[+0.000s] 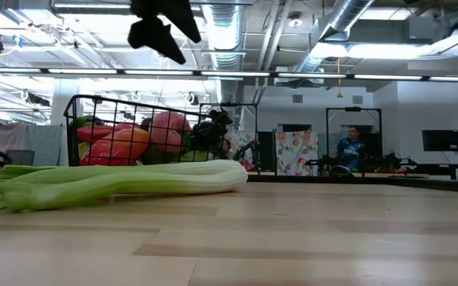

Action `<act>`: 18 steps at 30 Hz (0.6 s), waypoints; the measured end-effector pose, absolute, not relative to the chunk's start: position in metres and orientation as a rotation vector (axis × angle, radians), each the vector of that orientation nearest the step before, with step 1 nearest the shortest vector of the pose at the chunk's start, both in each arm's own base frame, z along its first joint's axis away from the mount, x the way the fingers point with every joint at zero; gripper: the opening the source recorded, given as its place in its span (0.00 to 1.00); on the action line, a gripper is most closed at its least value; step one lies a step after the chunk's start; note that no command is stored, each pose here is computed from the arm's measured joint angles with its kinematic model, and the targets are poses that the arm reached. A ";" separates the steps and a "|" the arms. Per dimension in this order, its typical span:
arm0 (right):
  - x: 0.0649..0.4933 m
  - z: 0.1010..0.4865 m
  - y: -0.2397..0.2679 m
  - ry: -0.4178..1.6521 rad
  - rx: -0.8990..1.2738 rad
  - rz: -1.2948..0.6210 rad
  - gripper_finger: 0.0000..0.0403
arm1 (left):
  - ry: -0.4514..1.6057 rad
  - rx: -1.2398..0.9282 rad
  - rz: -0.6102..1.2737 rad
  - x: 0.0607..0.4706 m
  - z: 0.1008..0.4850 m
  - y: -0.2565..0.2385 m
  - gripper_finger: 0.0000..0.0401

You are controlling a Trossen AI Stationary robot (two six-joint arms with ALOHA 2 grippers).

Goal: Build produce basket
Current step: Put the green celery into the wire basket

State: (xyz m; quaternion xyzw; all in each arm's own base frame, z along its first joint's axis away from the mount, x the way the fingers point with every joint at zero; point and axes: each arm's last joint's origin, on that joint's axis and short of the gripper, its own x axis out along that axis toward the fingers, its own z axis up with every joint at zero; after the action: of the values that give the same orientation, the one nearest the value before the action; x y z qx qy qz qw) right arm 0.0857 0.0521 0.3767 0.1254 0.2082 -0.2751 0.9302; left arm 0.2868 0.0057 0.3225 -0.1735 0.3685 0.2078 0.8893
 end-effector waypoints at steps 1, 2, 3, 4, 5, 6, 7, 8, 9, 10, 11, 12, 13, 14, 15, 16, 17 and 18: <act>0.086 0.376 0.053 0.428 0.254 -0.564 0.72 | 0.777 -0.365 0.416 0.286 0.320 -0.002 0.72; 0.087 0.376 0.053 0.431 0.252 -0.564 0.72 | 0.785 -0.366 0.406 0.286 0.316 -0.011 0.72; 0.087 0.376 0.054 0.435 0.251 -0.563 0.72 | 0.790 -0.362 0.402 0.285 0.314 -0.019 0.72; 0.088 0.375 0.055 0.439 0.249 -0.563 0.72 | 0.789 -0.355 0.400 0.284 0.312 -0.027 0.72; 0.088 0.375 0.055 0.442 0.247 -0.563 0.72 | 0.787 -0.349 0.400 0.282 0.310 -0.035 0.72; 0.089 0.375 0.055 0.444 0.243 -0.564 0.72 | 0.780 -0.345 0.403 0.281 0.307 -0.043 0.72; 0.089 0.375 0.056 0.446 0.239 -0.565 0.72 | 0.773 -0.345 0.404 0.280 0.303 -0.050 0.72; 0.090 0.374 0.056 0.447 0.239 -0.565 0.72 | 0.765 -0.349 0.405 0.279 0.300 -0.056 0.72; 0.090 0.374 0.056 0.449 0.238 -0.565 0.72 | 0.755 -0.354 0.412 0.278 0.296 -0.061 0.72; 0.090 0.374 0.057 0.451 0.238 -0.565 0.72 | 0.749 -0.358 0.423 0.277 0.293 -0.065 0.72; 0.090 0.374 0.057 0.451 0.238 -0.566 0.72 | 0.745 -0.363 0.432 0.276 0.290 -0.069 0.72; 0.090 0.374 0.057 0.451 0.240 -0.566 0.72 | 0.745 -0.366 0.442 0.276 0.286 -0.072 0.72; 0.090 0.374 0.057 0.452 0.241 -0.566 0.72 | 0.747 -0.369 0.446 0.277 0.282 -0.075 0.72; 0.091 0.374 0.057 0.453 0.241 -0.566 0.72 | 0.759 -0.365 0.451 0.275 0.277 -0.077 0.72; 0.090 0.374 0.057 0.454 0.241 -0.565 0.72 | 0.766 -0.361 0.458 0.276 0.272 -0.079 0.72; 0.090 0.374 0.057 0.457 0.244 -0.564 0.72 | 0.754 -0.370 0.458 0.280 0.268 -0.081 0.72; 0.090 0.374 0.057 0.461 0.246 -0.562 0.72 | 0.754 -0.375 0.465 0.284 0.264 -0.082 0.72; 0.090 0.374 0.057 0.462 0.247 -0.563 0.72 | 0.775 -0.364 0.480 0.285 0.258 -0.083 0.72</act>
State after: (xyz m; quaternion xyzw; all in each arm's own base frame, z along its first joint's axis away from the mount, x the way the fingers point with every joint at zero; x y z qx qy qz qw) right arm 0.0902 0.0573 0.3737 0.1207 0.2253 -0.2746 0.9270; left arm 0.2848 -0.0827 0.2580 -0.1747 0.3720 0.2304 0.8820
